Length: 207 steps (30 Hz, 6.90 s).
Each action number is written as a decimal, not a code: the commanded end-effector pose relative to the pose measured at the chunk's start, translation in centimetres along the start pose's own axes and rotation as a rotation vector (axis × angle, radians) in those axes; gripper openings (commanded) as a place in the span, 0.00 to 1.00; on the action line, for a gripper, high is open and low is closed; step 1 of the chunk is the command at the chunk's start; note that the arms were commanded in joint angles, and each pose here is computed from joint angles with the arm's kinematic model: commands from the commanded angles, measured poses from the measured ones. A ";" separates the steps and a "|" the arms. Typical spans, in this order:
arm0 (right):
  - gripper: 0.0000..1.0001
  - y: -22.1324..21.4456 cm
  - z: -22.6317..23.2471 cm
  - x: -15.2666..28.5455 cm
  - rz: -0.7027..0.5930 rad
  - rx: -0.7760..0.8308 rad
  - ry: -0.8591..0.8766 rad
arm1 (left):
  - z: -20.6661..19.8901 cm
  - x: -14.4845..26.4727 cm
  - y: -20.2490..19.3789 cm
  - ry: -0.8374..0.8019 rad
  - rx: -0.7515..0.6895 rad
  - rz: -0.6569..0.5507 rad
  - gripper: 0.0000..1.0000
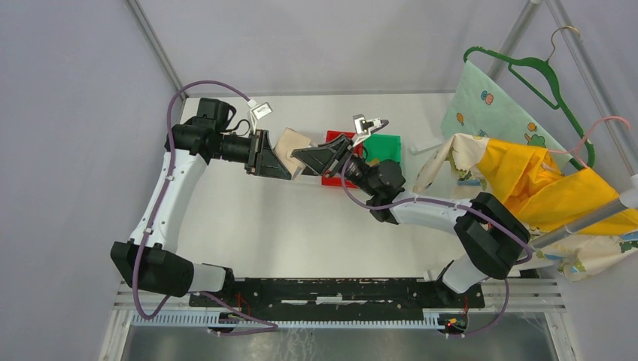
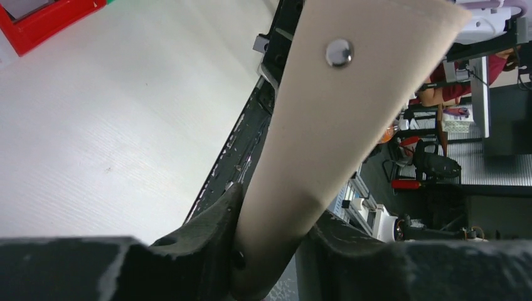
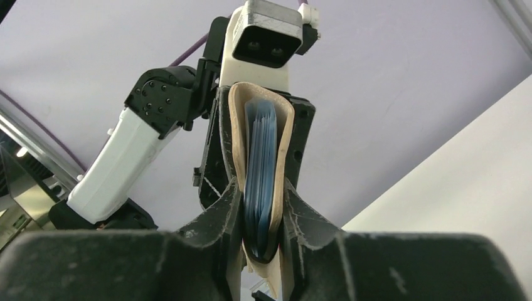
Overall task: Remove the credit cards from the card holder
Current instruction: Open the card holder.
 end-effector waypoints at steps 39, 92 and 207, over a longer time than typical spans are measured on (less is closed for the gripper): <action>0.29 2.7 2.3 -2.4 0.076 -0.156 0.098 | 0.6 1.9 1.1 0.263 -0.356 -0.139 0.11; 0.08 3.1 4.3 -0.4 -0.113 -0.051 0.260 | -6.5 3.0 0.4 -0.037 -0.464 -0.162 0.56; 0.98 3.7 5.9 0.8 0.135 0.356 -0.507 | -5.3 4.0 2.6 0.208 -0.478 -0.416 0.02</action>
Point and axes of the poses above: each gripper's point midway between its finger pads, its own x axis back along the fingers, its own z axis along the line the jaws close on, y = z × x, the point moved 6 cm from there along x, back along the fingers, and after that the axes turned 8 degrees about x, right-handed, at the moved point
